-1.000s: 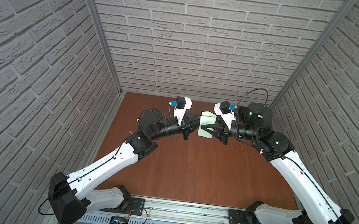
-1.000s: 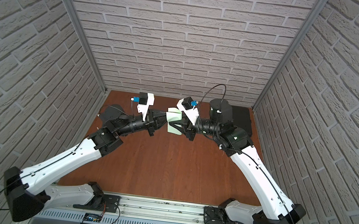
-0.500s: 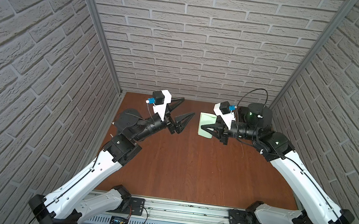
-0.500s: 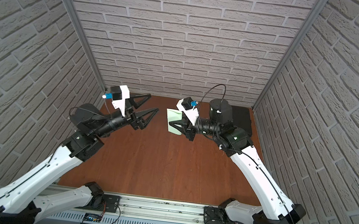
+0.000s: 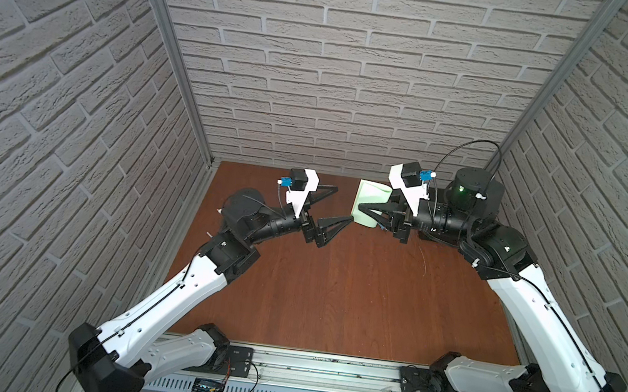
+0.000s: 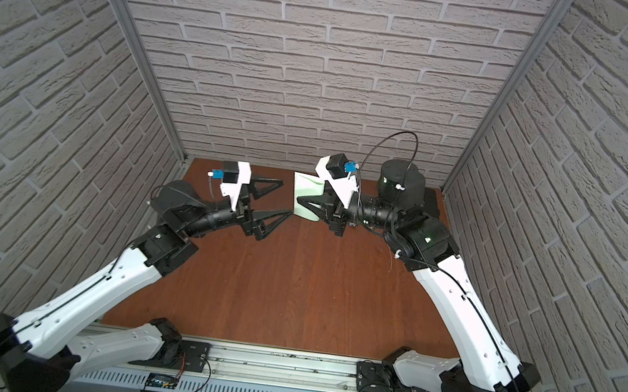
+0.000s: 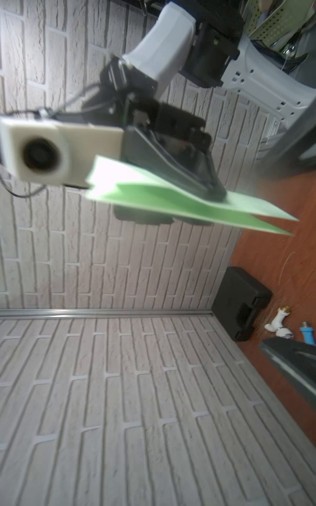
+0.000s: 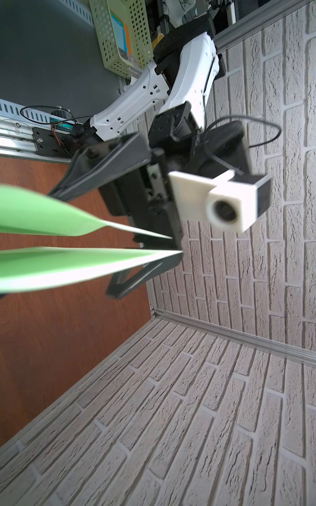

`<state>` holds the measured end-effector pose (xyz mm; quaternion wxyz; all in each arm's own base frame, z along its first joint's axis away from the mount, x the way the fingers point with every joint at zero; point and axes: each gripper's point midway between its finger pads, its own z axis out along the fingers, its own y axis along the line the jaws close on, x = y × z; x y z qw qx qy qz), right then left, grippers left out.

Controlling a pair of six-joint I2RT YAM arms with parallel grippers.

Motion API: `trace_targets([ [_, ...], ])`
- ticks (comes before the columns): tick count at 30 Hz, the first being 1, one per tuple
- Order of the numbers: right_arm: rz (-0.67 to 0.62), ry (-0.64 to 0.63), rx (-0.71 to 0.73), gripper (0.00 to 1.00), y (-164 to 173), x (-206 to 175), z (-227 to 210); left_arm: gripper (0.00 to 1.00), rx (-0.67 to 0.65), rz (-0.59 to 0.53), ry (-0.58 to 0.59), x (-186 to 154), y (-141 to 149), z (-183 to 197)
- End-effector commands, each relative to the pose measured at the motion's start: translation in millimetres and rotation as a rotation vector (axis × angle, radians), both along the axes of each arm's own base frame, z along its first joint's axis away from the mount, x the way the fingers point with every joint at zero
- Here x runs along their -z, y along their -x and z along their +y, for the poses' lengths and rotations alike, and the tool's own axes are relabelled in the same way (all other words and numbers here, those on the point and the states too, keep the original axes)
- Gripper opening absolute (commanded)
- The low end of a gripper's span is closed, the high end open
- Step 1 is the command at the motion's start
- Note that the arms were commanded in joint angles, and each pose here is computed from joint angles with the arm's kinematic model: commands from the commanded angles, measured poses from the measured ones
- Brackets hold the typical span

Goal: Fold the square paper along the opposite sides
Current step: Fold the paper, then smooth out the paper.

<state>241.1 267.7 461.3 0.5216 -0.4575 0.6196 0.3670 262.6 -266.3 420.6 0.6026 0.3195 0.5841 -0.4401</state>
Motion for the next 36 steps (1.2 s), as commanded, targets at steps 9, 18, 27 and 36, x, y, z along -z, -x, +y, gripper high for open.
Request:
trace_targets([
  [9, 0.034, 0.022, -0.027, 0.19, -2.4, 9.2, 8.6, 0.96, 0.187, -0.097, 0.076, -34.1, 29.7, -16.1],
  [18, 0.031, 0.009, -0.034, 0.19, -4.1, 4.6, 11.0, 0.9, 0.256, -0.079, 0.035, -22.6, 38.6, -26.0],
  [27, 0.042, 0.016, -0.048, 0.19, -3.1, 6.0, 12.4, 0.45, 0.283, -0.099, 0.038, -29.0, 45.1, -26.7],
  [36, 0.046, 0.007, -0.083, 0.19, 2.9, 3.5, 14.0, 0.43, 0.335, -0.097, 0.023, -30.0, 50.3, -30.3],
])
